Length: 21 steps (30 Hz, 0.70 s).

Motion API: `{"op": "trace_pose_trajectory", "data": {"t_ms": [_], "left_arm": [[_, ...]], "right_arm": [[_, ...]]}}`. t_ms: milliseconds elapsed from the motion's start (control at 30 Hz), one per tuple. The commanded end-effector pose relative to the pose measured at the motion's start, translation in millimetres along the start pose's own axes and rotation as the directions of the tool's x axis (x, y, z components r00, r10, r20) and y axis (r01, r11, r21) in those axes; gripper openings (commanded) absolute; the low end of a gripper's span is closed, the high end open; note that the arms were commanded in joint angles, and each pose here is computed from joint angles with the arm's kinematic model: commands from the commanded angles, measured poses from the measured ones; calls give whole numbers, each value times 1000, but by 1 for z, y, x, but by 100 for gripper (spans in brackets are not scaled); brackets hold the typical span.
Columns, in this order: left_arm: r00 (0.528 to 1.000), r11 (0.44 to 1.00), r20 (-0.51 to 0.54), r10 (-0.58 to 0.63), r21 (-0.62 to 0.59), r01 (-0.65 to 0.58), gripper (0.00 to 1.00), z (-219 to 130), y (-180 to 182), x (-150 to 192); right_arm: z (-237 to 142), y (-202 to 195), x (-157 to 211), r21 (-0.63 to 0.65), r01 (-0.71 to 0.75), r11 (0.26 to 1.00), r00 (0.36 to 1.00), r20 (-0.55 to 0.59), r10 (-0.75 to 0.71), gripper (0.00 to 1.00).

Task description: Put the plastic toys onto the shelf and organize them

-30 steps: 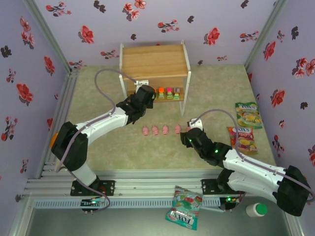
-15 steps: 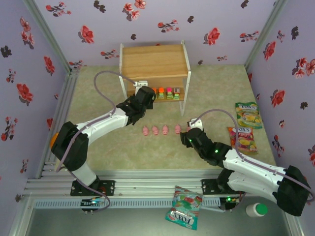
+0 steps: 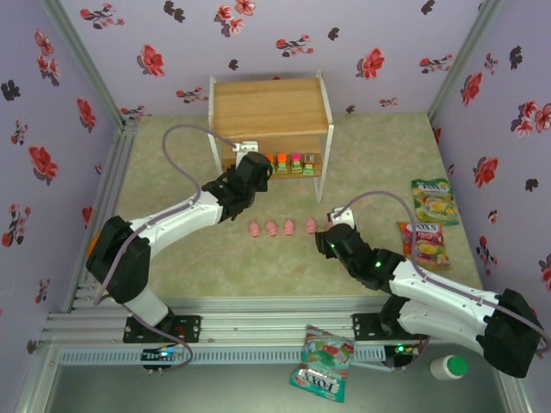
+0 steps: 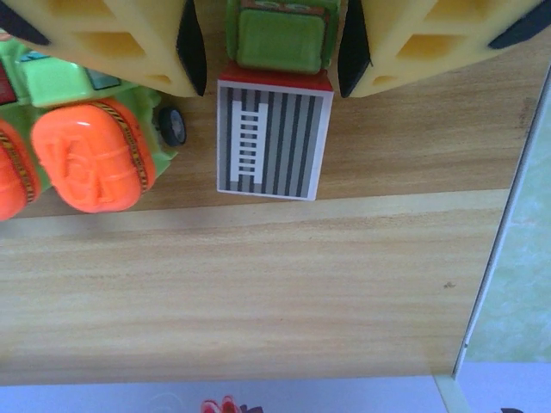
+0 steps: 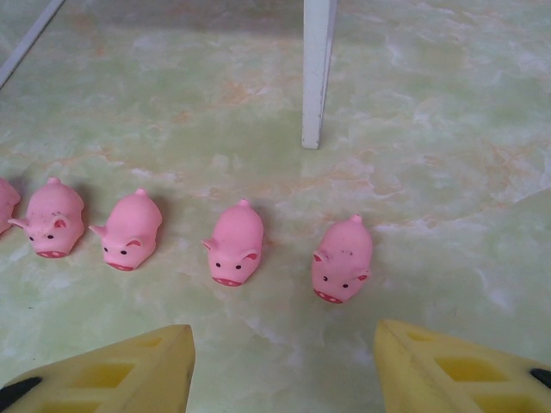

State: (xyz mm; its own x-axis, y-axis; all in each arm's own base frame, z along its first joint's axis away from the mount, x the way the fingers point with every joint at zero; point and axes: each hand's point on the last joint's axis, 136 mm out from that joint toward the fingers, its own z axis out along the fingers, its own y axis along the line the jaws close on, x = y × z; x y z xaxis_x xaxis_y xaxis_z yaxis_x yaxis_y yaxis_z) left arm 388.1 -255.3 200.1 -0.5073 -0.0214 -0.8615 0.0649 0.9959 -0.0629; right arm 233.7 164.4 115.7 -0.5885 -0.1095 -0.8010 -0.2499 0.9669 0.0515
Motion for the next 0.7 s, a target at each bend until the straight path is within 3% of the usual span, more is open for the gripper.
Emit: {"op": "trace_pose_trajectory", "data": {"t_ms": [0, 667], "left_arm": [[999, 1000, 41, 14, -11, -14, 49, -14, 2, -13], [993, 998, 95, 62, -14, -61, 50, -59, 1, -13]], "right_arm": [[1, -4, -4, 22, -8, 1000, 1000, 16, 8, 58], [2, -5, -3, 28, -10, 1000, 1000, 13, 9, 68]]}}
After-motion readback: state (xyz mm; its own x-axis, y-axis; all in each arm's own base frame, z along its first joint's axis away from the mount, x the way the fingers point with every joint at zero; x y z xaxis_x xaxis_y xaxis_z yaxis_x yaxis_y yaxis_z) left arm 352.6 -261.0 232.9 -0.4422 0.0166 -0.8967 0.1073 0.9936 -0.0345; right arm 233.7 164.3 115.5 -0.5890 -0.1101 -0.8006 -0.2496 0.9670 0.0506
